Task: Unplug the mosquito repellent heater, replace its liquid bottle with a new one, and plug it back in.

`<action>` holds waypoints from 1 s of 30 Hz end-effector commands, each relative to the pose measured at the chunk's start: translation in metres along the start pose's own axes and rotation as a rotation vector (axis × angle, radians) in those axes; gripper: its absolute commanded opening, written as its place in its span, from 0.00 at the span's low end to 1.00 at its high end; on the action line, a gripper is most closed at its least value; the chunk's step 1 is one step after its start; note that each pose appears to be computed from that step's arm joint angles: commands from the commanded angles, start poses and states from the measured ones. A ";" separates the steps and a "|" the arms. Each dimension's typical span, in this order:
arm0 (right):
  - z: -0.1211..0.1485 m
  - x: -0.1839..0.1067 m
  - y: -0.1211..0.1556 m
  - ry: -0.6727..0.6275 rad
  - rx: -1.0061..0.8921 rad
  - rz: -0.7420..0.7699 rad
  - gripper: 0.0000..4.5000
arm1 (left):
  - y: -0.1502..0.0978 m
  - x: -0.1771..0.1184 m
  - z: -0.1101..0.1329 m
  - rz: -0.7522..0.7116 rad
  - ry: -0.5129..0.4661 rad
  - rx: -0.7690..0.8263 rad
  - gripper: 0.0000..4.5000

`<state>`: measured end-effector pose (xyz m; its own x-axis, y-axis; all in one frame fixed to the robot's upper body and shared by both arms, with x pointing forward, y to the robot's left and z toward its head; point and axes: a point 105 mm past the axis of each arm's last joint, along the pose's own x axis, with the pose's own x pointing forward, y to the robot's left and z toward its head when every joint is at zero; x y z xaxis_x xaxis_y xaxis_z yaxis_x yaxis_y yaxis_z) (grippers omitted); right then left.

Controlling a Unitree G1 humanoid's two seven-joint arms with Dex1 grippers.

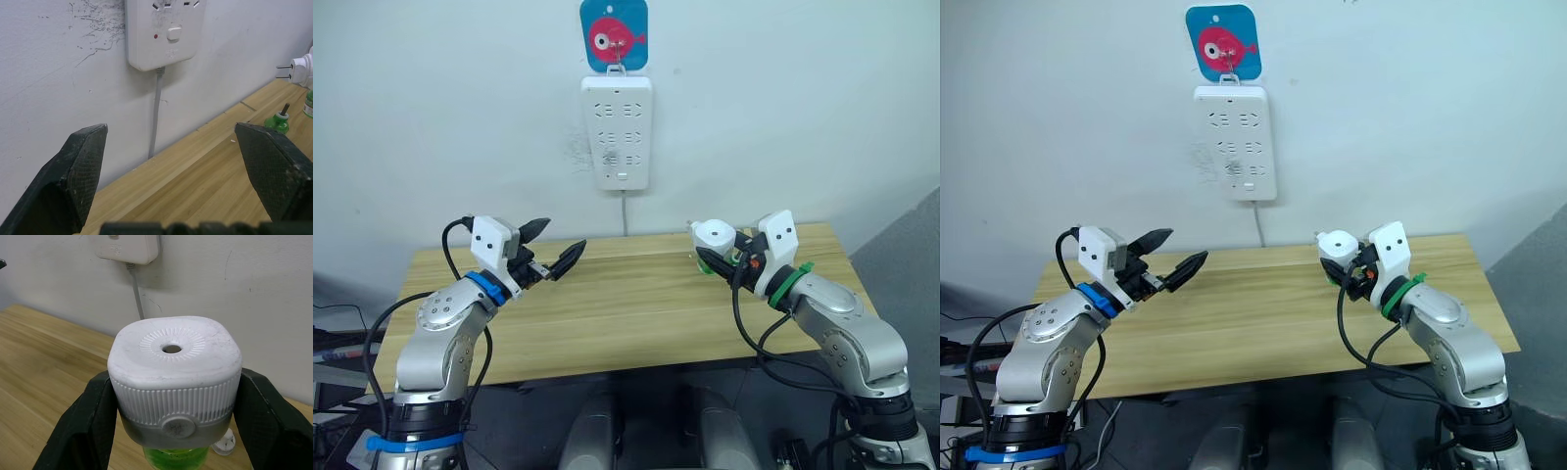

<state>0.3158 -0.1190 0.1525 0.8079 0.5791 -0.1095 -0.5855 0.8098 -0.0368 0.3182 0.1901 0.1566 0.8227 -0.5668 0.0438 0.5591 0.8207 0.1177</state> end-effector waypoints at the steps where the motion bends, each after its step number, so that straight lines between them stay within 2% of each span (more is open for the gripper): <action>1: 0.022 -0.003 0.002 -0.079 -0.032 0.000 0.65 | -0.003 0.000 0.012 -0.016 -0.029 0.030 1.00; 30: 0.045 0.000 0.005 -0.129 -0.083 0.027 0.65 | 0.004 0.015 0.027 -0.070 -0.066 0.079 1.00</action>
<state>0.3222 -0.1142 0.1744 0.8028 0.5924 -0.0674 -0.5962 0.7985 -0.0835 0.3304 0.1837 0.1743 0.7812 -0.6202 0.0717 0.6048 0.7803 0.1594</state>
